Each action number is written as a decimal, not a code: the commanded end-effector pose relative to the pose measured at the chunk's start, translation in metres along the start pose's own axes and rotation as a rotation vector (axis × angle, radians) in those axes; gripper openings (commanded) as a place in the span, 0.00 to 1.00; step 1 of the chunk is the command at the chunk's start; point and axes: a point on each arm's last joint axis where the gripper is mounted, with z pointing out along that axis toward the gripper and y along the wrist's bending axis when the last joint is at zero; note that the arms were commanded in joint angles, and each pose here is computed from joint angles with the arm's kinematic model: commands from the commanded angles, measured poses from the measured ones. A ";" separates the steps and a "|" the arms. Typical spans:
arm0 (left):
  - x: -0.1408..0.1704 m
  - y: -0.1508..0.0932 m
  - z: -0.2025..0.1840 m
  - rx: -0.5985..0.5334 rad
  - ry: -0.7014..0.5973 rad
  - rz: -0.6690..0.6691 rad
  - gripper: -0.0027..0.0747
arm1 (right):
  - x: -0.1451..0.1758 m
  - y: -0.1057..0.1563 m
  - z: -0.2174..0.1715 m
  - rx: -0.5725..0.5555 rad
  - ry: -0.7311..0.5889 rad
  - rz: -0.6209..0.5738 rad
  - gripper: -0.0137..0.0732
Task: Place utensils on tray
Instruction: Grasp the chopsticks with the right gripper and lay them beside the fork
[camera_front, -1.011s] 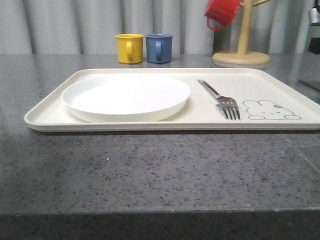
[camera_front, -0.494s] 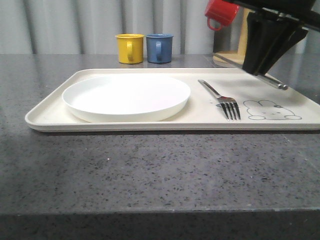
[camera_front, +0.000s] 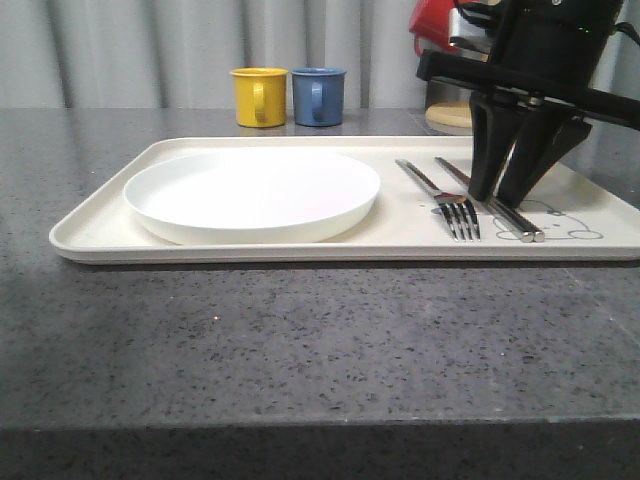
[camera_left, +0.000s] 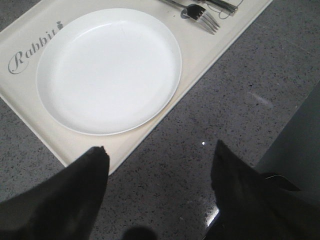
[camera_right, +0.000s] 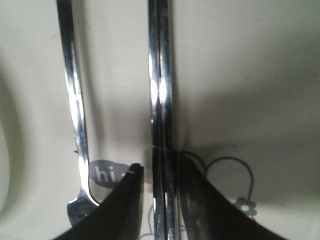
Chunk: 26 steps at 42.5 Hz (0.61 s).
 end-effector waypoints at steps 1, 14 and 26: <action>-0.011 0.000 -0.010 0.001 -0.096 -0.008 0.61 | 0.001 0.005 -0.025 -0.018 -0.073 -0.012 0.58; -0.011 0.000 -0.010 0.001 -0.096 -0.008 0.61 | 0.018 -0.004 -0.083 0.103 -0.247 -0.220 0.59; -0.011 0.000 -0.010 0.001 -0.096 -0.008 0.61 | 0.015 -0.068 -0.105 0.254 -0.263 -0.113 0.59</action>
